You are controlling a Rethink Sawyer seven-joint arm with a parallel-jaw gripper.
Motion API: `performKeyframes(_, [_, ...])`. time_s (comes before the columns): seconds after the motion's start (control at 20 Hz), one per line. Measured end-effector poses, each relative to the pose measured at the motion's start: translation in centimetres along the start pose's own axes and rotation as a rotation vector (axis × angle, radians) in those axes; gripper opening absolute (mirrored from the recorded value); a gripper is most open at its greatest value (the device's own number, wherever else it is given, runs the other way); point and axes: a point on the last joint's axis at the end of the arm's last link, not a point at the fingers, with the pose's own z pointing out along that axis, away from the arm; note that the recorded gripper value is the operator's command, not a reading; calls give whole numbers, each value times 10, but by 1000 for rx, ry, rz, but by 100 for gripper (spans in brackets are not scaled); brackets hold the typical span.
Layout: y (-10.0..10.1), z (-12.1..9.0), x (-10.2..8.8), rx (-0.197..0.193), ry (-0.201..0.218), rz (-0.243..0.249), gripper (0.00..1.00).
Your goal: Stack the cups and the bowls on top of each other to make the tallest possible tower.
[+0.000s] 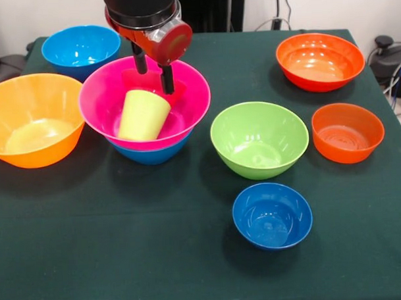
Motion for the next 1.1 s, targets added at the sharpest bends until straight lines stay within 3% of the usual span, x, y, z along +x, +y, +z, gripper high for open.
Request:
performKeyframes(0.45, [-9, 10, -4, 32, -16, -28, 100])
performKeyframes(1.1, [-14, 30, -12, 14, 23, -29, 100])
